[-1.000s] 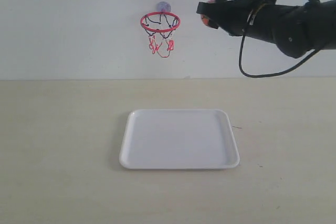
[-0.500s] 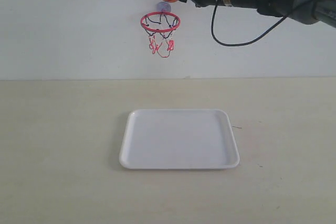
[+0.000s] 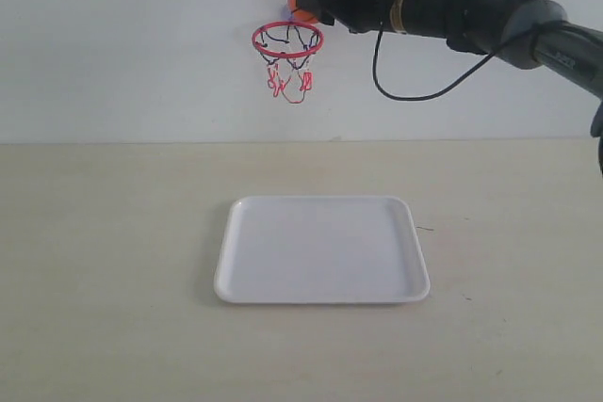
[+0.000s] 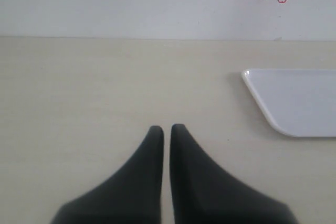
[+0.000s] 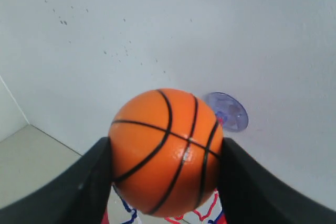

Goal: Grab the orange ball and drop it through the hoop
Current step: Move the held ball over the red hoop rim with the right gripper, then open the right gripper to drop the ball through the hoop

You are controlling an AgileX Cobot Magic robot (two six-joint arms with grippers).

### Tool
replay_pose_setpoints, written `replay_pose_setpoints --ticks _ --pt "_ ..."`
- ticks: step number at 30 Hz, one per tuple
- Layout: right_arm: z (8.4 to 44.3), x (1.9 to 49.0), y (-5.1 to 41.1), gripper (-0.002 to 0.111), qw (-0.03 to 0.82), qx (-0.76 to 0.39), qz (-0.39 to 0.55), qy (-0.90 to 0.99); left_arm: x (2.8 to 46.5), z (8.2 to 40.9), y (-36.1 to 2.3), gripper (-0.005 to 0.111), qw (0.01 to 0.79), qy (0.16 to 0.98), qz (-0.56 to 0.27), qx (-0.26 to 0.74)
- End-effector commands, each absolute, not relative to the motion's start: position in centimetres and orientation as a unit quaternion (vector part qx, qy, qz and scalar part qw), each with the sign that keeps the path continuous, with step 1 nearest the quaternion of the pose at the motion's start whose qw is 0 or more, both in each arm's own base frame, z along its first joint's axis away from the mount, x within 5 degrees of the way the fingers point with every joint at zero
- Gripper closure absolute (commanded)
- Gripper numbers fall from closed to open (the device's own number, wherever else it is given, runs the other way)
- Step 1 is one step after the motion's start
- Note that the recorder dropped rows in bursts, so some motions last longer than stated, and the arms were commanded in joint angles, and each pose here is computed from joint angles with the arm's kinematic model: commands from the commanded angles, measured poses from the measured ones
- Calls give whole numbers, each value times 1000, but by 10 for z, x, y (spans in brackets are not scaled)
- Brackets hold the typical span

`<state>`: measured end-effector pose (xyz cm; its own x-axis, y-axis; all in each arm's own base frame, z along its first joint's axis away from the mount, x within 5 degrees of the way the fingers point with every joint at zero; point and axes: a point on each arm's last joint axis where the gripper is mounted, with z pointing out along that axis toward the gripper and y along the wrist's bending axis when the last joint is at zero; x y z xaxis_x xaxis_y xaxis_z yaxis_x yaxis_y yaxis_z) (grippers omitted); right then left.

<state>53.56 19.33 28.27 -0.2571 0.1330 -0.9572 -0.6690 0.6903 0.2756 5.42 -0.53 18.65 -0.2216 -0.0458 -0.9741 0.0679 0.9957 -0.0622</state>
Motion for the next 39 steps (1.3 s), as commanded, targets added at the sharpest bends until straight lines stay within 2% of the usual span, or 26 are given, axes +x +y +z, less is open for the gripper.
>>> replay_pose_setpoints --ticks 1,6,20,22,23,28,29,30,34,37,39 --pt "287 534 201 108 595 -202 328 705 54 186 -5 103 624 780 -49 5" --pt "287 529 215 108 605 -237 308 694 54 186 -5 103 624 780 -49 5" --pt "287 530 216 108 610 -219 302 699 54 186 -5 103 624 780 -49 5" --pt "287 530 215 101 610 -213 303 701 54 186 -5 103 624 780 -49 5" --pt "287 530 215 93 609 -210 305 702 54 186 -5 103 624 780 -49 5" --pt "287 533 213 37 614 -190 298 706 54 186 -5 103 624 780 -49 5" --pt "287 533 213 31 614 -190 298 706 54 186 -5 103 624 780 -49 5" --pt "287 533 213 30 614 -190 298 706 54 186 -5 103 624 780 -49 5" --pt "289 531 214 39 610 -186 307 706 54 186 -5 103 624 780 -49 5" --pt "296 527 213 65 604 -205 323 699 54 186 -5 103 624 780 -49 5" --pt "300 525 209 91 598 -218 335 694 54 186 -5 103 624 780 -49 5"
